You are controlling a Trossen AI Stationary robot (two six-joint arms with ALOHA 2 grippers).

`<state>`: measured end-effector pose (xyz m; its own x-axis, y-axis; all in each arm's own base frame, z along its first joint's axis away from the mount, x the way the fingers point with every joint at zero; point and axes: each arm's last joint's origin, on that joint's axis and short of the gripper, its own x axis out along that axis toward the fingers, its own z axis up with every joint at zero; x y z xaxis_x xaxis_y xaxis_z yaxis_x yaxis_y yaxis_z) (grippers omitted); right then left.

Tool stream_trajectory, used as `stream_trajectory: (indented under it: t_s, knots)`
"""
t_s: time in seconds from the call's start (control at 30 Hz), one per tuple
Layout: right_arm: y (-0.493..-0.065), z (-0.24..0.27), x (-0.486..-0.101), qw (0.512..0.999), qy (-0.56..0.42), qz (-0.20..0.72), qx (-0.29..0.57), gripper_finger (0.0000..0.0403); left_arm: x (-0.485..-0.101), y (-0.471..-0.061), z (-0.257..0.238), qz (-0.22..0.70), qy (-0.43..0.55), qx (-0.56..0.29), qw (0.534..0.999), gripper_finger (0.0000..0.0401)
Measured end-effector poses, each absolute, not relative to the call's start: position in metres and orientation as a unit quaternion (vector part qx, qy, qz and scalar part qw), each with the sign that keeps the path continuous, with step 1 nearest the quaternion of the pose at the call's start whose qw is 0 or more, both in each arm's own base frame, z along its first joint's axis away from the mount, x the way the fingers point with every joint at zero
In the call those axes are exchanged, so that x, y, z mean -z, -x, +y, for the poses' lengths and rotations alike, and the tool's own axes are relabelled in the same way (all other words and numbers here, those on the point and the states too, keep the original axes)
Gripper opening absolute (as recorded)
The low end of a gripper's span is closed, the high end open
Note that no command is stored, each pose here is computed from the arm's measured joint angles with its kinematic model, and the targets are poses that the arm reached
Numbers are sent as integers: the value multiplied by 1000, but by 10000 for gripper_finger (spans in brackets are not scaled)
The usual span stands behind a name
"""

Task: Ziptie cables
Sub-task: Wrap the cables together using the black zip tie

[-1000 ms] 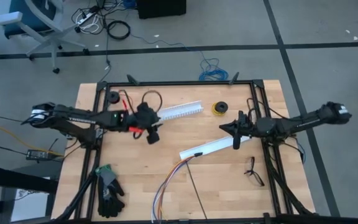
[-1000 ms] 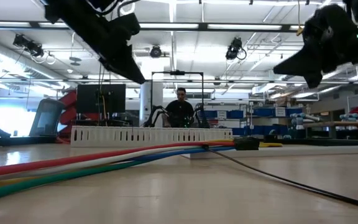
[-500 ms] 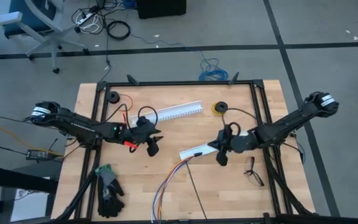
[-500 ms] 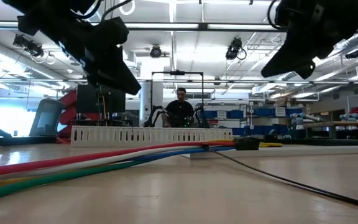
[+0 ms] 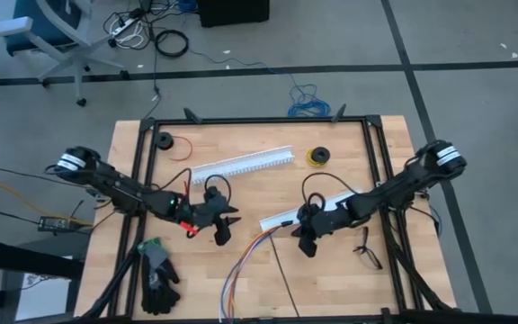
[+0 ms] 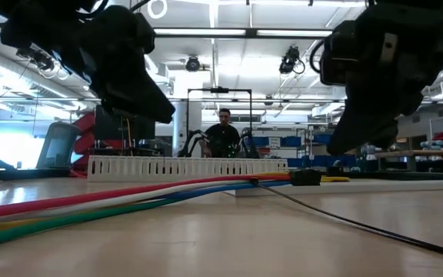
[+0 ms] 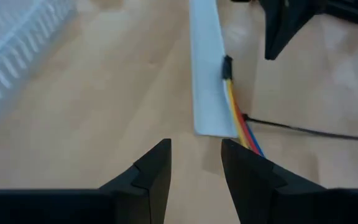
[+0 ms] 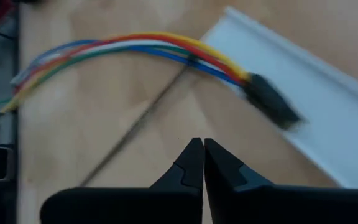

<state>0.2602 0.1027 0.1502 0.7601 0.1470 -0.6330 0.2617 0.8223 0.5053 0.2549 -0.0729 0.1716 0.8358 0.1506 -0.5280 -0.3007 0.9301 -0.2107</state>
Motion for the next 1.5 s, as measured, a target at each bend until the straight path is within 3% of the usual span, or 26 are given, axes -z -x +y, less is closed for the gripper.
stream_trajectory:
  t_s: [0.17,0.43,0.83,0.93,1.07,1.5]
  knots:
    - [-275,108,-138,893,-320,317,-3,32,-164,-255,-87,258,143,-116,948,151]
    - [-292,107,-115,876,-347,334,31,67,-159,-256,-100,249,159,-107,949,151]
    - [-333,114,-109,879,-344,328,30,75,-159,-257,-102,236,166,-107,951,151]
    - [-338,112,-109,876,-349,333,20,61,-159,-257,-102,237,165,-107,951,151]
    - [-339,112,-109,889,-313,335,6,9,-159,-257,-102,239,162,-107,951,151]
    - [-334,127,-143,935,-246,256,-1,0,-159,-257,-101,238,158,-110,952,151]
